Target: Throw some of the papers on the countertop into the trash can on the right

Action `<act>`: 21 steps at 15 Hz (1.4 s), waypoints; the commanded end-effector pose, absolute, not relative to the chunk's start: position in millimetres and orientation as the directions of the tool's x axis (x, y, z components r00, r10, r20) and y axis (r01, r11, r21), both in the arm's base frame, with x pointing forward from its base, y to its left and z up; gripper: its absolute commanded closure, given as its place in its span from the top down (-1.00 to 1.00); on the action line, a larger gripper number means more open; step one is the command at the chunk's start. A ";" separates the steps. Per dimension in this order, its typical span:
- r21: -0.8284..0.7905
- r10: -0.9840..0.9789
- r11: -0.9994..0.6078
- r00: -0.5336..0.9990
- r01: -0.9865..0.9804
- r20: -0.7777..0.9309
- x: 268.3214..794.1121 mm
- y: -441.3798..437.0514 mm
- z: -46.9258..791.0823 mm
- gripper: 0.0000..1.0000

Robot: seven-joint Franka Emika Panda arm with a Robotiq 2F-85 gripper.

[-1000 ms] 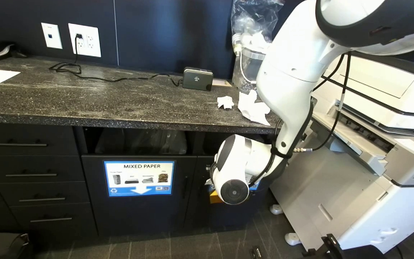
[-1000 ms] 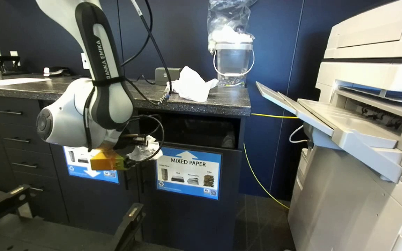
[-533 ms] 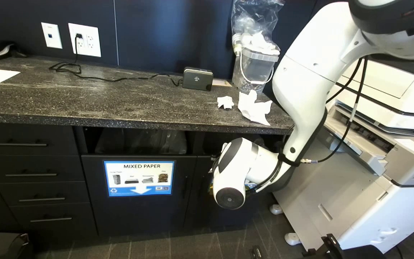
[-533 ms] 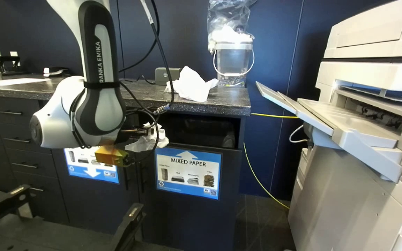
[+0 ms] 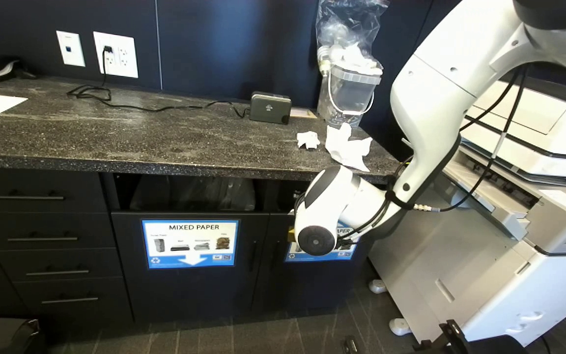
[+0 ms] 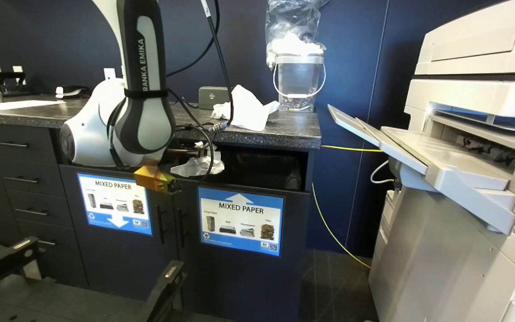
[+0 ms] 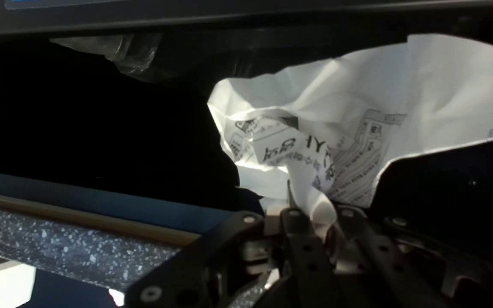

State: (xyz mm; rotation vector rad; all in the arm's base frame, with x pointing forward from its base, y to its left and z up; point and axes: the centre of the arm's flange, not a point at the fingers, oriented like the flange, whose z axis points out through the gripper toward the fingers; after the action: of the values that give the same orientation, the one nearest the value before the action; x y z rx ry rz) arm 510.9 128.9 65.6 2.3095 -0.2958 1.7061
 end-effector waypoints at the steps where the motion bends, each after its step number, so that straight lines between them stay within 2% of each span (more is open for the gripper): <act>1: -0.009 -0.085 -0.966 0.281 -0.260 0.956 528.6 62.3 50.5 -0.92; 10: -0.056 -0.164 -0.959 0.383 -0.278 0.909 569.4 52.2 45.1 -0.92; 21: -0.056 -0.199 -0.936 0.393 -0.347 0.898 615.3 -10.8 -2.0 -0.92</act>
State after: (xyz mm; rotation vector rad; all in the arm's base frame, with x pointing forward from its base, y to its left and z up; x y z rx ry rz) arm 612.7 47.6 34.1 2.4756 -0.4707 1.5130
